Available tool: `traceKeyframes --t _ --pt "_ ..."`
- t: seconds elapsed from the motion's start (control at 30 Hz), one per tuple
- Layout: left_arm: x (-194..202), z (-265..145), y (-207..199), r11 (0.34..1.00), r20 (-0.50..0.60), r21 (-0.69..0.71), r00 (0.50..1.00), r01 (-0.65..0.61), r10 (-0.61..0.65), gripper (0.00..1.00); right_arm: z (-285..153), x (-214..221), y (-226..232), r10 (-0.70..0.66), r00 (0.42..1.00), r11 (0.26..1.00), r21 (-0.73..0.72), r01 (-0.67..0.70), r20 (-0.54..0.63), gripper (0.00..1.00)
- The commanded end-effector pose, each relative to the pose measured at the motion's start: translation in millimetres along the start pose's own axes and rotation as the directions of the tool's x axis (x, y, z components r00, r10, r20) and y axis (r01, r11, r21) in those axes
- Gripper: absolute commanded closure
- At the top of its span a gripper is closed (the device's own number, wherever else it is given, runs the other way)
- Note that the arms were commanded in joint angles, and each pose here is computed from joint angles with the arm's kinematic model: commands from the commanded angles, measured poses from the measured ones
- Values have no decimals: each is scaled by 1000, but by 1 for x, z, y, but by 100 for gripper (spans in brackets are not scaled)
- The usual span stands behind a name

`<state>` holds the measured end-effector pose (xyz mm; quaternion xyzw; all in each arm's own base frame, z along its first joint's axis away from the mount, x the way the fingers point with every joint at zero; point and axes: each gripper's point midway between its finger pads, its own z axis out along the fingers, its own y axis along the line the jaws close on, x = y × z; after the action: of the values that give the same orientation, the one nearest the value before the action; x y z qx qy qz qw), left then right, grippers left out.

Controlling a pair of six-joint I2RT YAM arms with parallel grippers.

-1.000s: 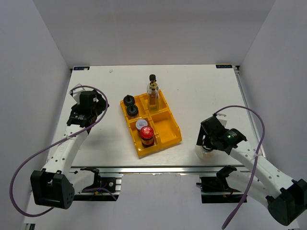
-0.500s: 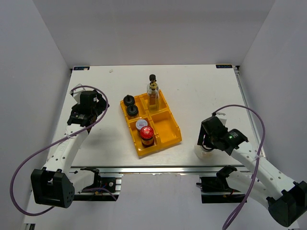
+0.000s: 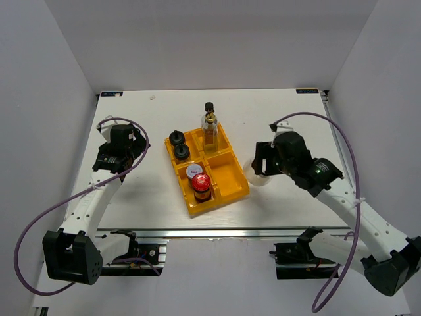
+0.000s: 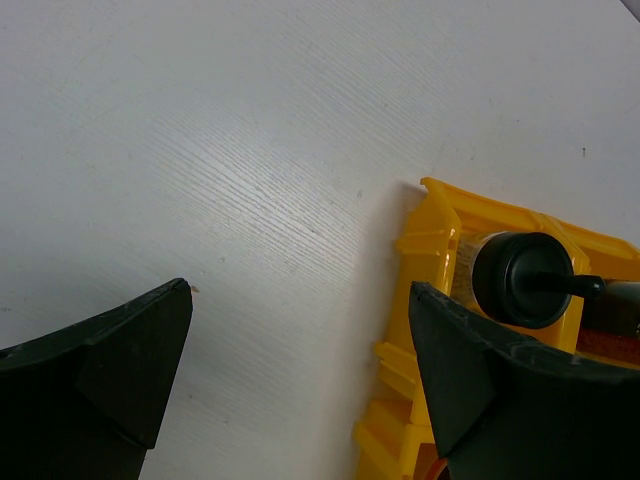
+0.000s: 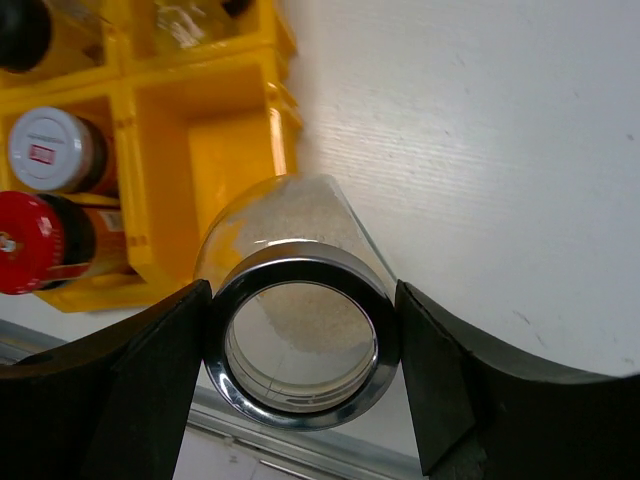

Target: Organize the condiment bottles

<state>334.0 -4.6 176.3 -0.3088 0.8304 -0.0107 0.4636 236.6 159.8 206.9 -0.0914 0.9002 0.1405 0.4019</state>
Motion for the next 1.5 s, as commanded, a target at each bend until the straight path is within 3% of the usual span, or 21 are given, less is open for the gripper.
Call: traceKeyframes --t 0.0,0.17,0.37,0.83,1.47 --pt "-10 -2 0 1000 38 2 999 10 -10 2 -11 -61 41 1 980 994 -105 20 199 100" --pt "-10 -2 1 1000 38 -3 999 1 -1 2 1 -65 91 -55 977 983 -158 89 207 100" --pt "-9 -5 -1 1000 43 24 999 4 -5 2 9 -74 116 -50 969 982 -167 92 241 100" --pt "-9 -7 -4 999 36 39 999 13 -14 2 34 -63 104 129 950 989 29 -143 284 100" --pt "-7 -5 -3 999 26 31 1000 14 -15 2 76 -4 103 128 986 984 111 -139 103 100"
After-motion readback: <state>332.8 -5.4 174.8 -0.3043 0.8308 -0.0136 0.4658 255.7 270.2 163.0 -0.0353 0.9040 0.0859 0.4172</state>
